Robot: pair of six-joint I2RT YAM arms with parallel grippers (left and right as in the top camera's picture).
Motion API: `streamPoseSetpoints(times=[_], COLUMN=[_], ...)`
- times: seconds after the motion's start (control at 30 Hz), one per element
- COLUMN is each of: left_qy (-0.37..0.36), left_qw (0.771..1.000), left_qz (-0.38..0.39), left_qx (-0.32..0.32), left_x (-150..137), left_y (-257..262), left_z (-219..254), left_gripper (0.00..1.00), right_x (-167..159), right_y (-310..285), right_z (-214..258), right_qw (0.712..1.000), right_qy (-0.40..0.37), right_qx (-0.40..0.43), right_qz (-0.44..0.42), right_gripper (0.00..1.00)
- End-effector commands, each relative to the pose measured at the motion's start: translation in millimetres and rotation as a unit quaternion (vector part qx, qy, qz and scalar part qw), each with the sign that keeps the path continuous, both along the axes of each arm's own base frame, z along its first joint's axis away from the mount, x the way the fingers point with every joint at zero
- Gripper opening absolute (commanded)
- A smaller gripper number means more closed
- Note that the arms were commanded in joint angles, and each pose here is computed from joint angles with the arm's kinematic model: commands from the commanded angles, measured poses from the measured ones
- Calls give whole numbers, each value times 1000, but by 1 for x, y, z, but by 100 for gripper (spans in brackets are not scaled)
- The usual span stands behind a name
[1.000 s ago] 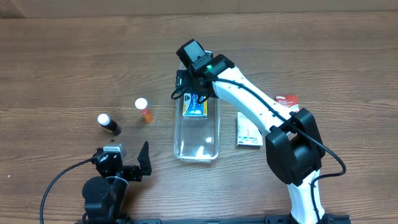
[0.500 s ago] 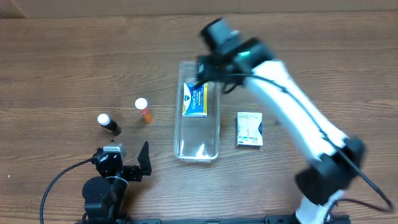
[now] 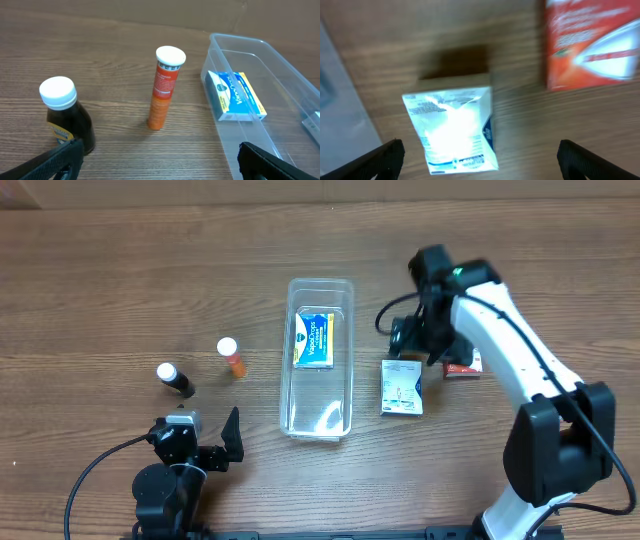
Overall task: Pack container
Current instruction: 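Move the right gripper back and grasp the white medicine box, then carry the white box into the container beside the Vicks box, release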
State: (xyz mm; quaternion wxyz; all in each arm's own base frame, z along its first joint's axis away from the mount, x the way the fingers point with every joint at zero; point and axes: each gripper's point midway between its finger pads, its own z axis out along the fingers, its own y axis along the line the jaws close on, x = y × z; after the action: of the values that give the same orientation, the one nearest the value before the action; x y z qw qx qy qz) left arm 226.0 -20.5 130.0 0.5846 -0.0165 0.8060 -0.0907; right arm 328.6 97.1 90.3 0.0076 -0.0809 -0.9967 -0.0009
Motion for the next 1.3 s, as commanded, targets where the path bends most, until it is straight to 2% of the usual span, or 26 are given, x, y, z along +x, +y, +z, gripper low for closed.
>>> streamPoseSetpoints(times=[0.0,0.2,0.4,0.53,0.7,0.97,1.1,1.27], left_qy=[-4,-4,-4,-4,-4,-4,-4,-4], left_qw=[1000,1000,1000,1000,1000,1000,1000,1000], left_qz=[1,1,1,1,1,1,1,1], left_qx=[-6,-6,-6,-6,-6,-6,-6,-6], left_x=[0,0,0,0,0,0,0,0], left_y=[0,0,0,0,0,0,0,0], left_z=[1,1,1,1,1,1,1,1], left_gripper=[100,100,100,100,100,100,100,100], right_x=[-24,-39,-41,-33,-19,4,1,-13], right_y=[21,36,22,9,7,43,85,137], right_z=[-26,-62,-76,-73,-44,47,70,73], right_qw=[998,995,999,1000,999,997,992,984], right_qy=[28,31,26,9,-4,-63,-88,-112], right_qx=[23,58,27,-13,-31,-9,30,58], right_qz=[50,69,23,12,13,47,86,122], right_gripper=[100,100,99,82,77,74,74,74])
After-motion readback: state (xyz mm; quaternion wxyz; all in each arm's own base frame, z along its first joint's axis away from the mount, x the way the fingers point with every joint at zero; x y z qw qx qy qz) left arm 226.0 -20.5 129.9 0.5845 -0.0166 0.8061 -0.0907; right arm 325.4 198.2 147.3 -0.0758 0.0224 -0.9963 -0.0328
